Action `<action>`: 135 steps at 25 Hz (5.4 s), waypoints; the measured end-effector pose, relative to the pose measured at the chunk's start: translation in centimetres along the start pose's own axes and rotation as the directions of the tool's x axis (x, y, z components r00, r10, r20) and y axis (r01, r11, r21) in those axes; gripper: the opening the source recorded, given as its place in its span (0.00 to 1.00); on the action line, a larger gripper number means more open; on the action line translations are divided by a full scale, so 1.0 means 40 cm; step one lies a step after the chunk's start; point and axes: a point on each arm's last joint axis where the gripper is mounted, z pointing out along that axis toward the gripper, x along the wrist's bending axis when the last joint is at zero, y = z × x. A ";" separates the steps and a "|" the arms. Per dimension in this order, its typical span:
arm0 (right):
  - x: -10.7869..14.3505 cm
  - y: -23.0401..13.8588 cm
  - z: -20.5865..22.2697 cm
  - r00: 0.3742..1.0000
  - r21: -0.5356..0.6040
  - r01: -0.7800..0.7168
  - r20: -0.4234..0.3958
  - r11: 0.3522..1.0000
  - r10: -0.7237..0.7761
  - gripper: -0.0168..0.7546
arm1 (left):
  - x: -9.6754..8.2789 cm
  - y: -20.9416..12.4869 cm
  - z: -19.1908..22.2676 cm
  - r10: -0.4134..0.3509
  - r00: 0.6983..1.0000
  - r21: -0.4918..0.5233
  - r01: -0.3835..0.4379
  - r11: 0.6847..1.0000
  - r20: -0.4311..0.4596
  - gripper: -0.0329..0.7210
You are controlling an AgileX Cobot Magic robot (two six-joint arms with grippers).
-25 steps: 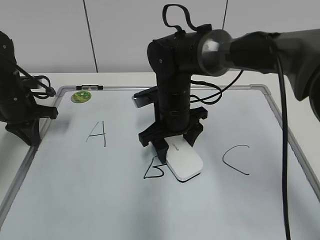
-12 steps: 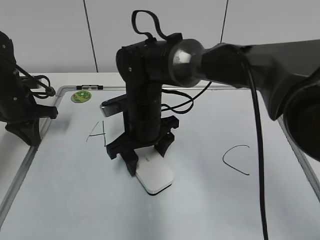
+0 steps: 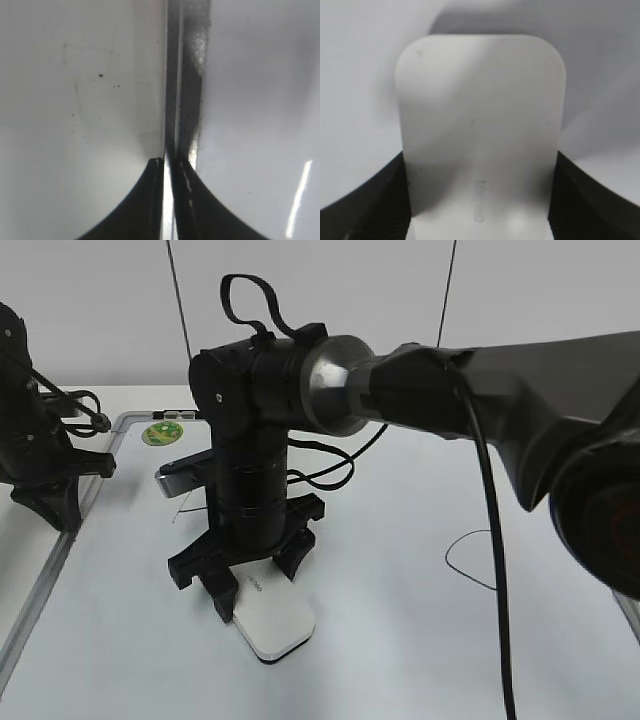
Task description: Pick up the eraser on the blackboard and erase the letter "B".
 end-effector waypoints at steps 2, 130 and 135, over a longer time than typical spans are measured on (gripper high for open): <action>0.005 0.002 -0.001 1.000 -0.002 -0.002 -0.019 1.000 0.002 0.70 | 0.000 0.000 0.000 0.000 1.000 0.000 0.000 1.000 0.000 0.08; -0.815 -0.293 -0.230 0.800 -0.158 -0.586 0.042 0.795 0.599 0.88 | -0.004 0.032 -0.111 0.029 0.999 -0.110 -0.031 0.993 -0.015 0.64; -0.809 -0.297 -0.258 0.783 -0.184 -0.606 0.038 0.774 0.622 0.80 | -0.002 0.018 -0.168 0.038 0.999 -0.123 -0.041 0.992 -0.030 0.70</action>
